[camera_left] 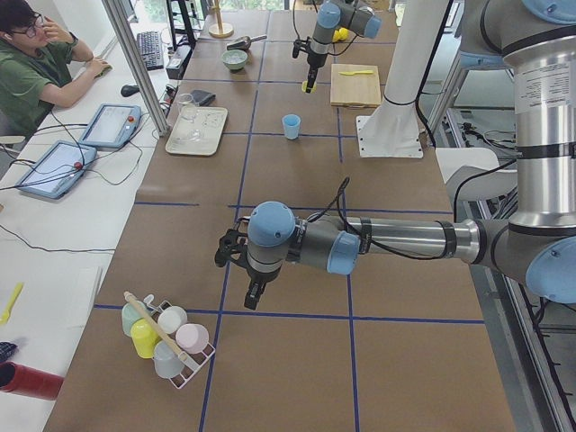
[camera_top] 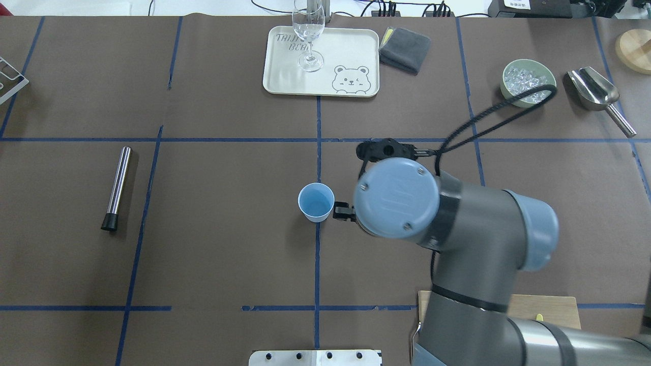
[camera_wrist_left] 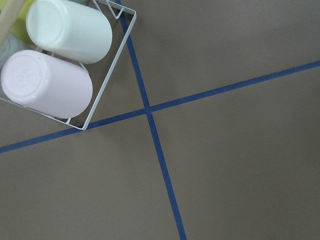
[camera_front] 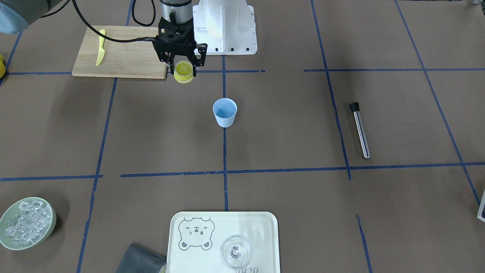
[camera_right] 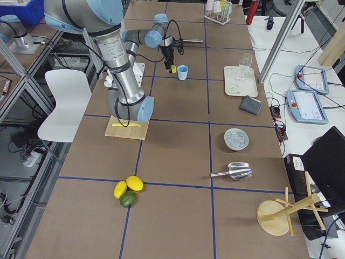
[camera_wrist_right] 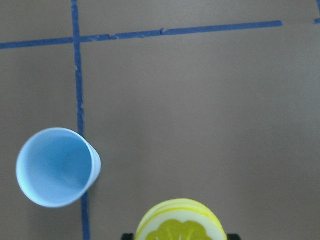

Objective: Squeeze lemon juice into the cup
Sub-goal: 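Carry the lemon half with the right gripper over the blue cup, then lower the lemon half into the blue cup and release it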

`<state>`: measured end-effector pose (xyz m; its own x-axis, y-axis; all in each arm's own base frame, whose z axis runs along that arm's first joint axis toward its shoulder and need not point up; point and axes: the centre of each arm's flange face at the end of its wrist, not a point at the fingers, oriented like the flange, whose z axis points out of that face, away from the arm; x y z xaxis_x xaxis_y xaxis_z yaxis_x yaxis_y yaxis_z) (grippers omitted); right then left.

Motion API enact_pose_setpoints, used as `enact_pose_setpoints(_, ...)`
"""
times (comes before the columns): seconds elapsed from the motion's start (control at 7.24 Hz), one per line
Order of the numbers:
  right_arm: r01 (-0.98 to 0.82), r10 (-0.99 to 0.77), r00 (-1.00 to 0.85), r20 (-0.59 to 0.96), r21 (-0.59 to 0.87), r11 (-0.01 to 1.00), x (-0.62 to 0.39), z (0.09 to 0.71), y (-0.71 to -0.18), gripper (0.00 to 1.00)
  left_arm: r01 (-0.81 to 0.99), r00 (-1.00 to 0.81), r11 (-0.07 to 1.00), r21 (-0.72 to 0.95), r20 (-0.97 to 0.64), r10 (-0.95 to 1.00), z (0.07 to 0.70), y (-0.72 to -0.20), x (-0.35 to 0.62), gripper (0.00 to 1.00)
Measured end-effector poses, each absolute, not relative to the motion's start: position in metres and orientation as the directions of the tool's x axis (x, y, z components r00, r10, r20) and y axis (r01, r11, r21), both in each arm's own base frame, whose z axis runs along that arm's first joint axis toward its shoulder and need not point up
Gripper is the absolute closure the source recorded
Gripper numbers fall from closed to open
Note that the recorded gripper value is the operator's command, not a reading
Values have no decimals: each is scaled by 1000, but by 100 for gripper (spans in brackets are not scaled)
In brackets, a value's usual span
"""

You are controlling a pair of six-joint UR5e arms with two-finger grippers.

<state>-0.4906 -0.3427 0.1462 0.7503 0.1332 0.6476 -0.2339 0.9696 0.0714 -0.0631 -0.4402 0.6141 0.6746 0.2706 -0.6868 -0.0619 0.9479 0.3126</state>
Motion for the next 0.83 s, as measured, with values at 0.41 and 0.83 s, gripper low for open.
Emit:
enact_pose_setpoints(0.41, -255, 146, 748, 648, 78, 964, -568, 107, -406, 100, -62, 675, 949, 310, -687, 269, 615, -440, -63, 0)
enact_pose_setpoints(0.83, -242, 139, 748, 649, 72, 968, -592, 116, -411, 100, -62, 675, 950, 306, -689, 266, 618, -439, -63, 0)
